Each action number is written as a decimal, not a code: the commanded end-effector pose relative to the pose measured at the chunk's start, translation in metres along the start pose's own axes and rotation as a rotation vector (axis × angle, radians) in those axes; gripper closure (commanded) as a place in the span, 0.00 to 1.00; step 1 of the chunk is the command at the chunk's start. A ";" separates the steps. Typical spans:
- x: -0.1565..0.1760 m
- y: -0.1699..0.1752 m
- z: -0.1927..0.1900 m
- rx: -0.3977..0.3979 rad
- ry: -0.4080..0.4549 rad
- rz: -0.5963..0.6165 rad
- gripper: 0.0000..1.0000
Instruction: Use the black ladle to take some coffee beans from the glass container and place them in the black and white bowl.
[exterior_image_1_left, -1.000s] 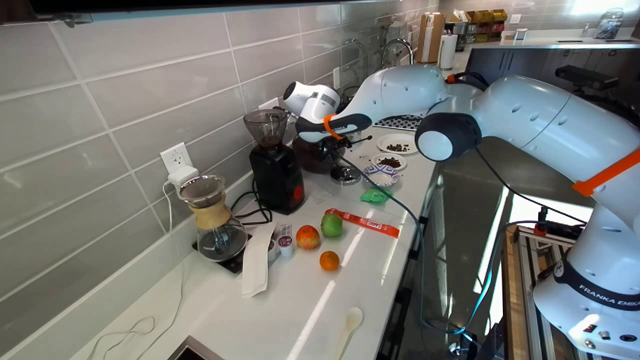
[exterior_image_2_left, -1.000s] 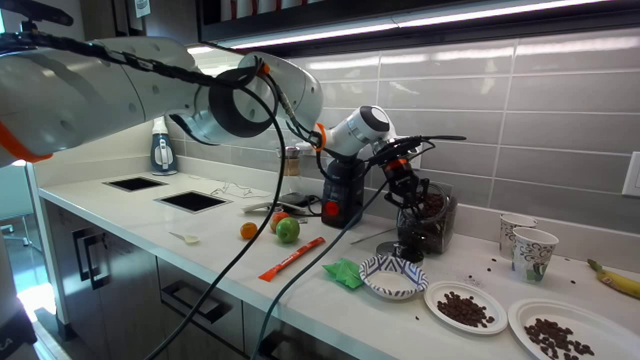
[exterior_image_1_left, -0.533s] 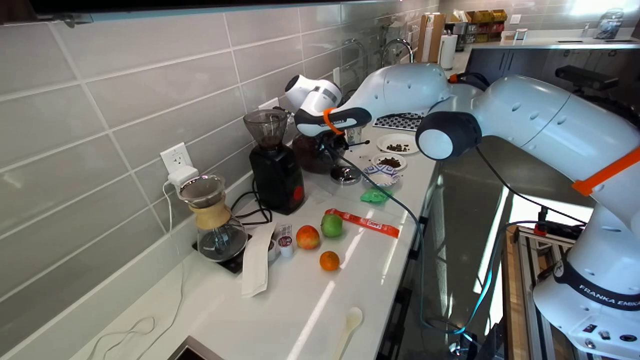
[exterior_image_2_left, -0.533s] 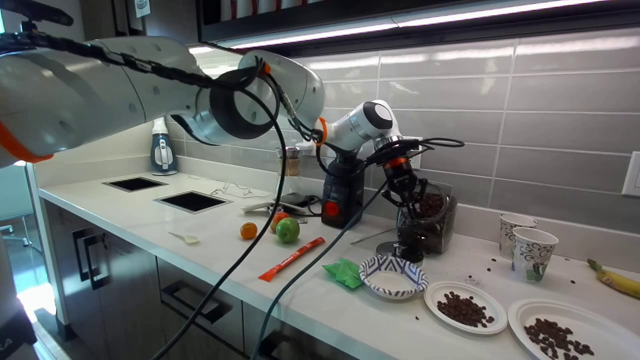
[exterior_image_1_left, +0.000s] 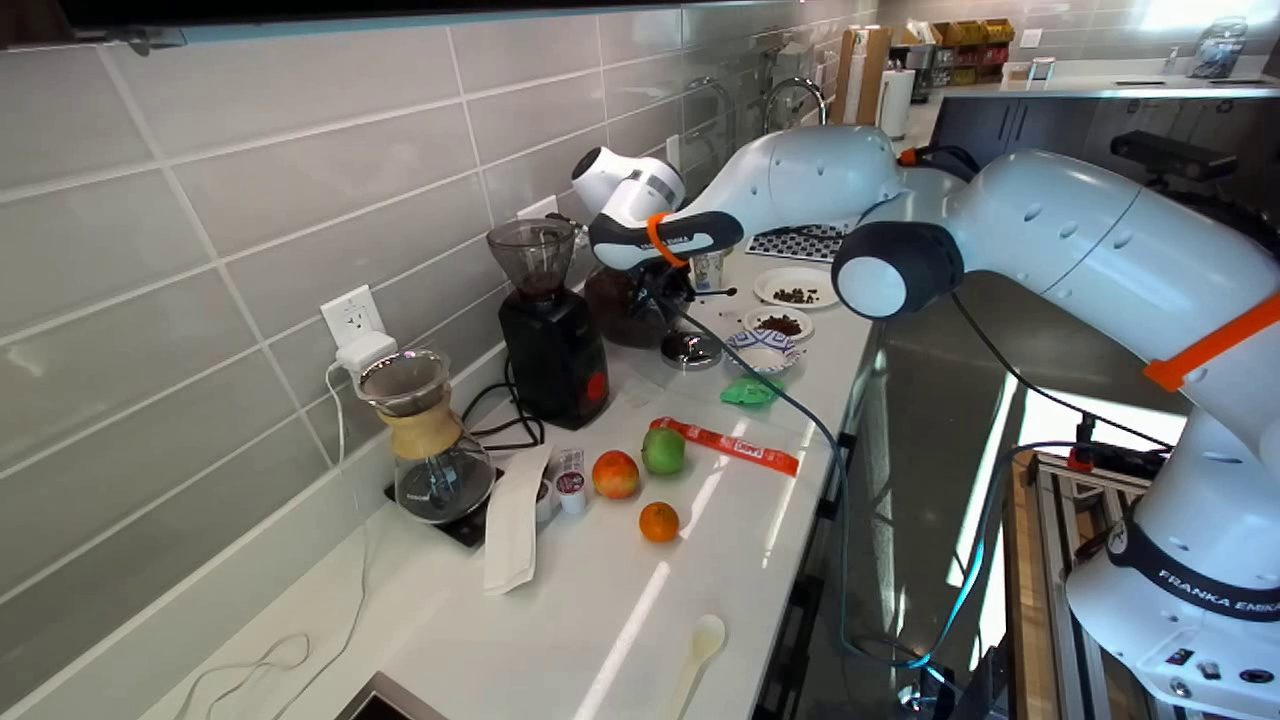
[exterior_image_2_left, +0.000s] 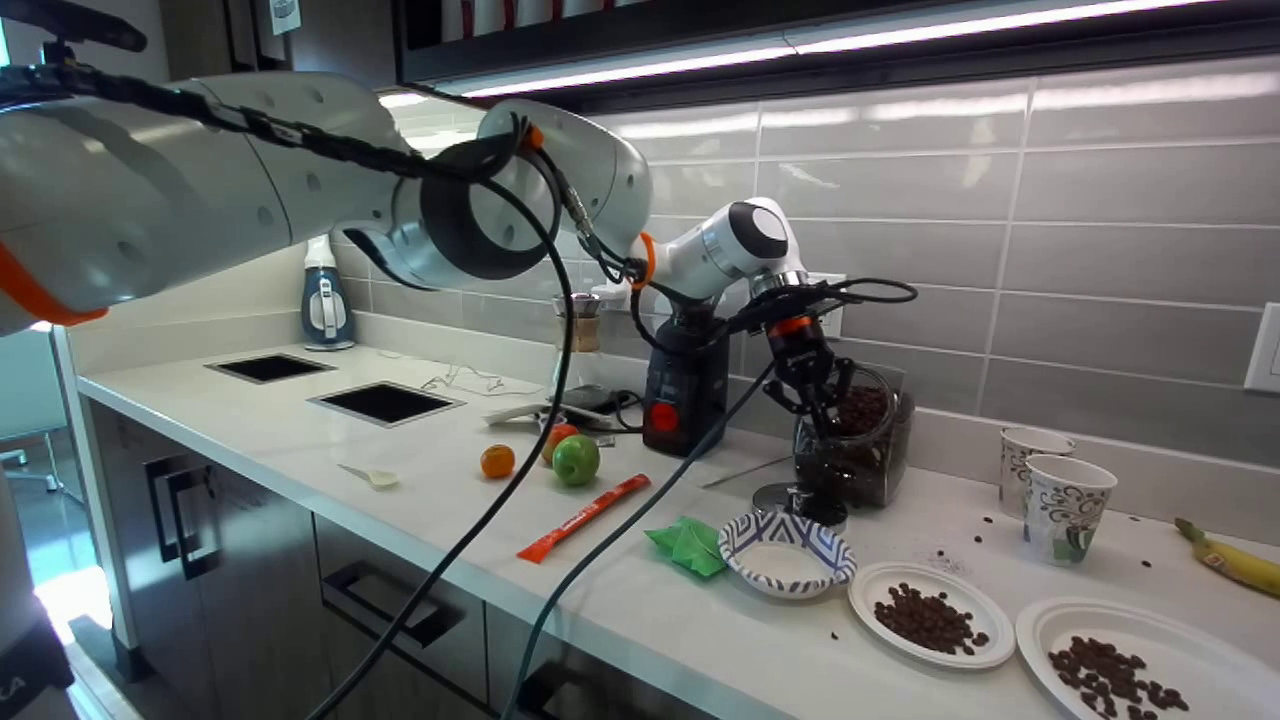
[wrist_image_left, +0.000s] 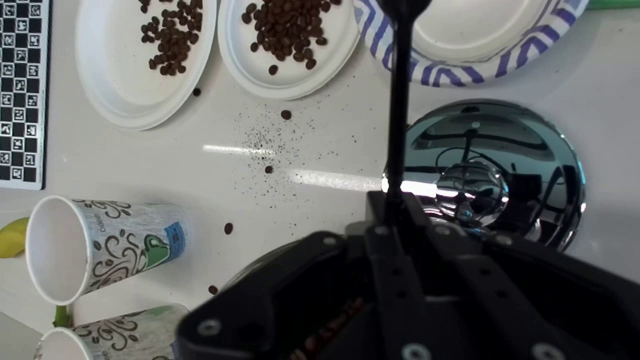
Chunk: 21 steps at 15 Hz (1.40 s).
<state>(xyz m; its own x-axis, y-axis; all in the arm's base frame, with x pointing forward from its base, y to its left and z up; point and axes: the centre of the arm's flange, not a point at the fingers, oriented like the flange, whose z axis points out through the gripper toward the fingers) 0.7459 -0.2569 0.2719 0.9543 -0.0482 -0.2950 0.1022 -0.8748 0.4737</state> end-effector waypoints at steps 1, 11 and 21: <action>0.014 0.003 0.001 0.069 0.061 0.076 0.98; 0.001 0.012 -0.004 0.206 0.106 0.209 0.98; -0.022 0.021 -0.018 0.284 0.095 0.343 0.98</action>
<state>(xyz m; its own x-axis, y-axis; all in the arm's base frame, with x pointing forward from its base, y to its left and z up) 0.7456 -0.2676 0.2954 0.9549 -0.2767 -0.1074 -0.2305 -0.9194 0.3188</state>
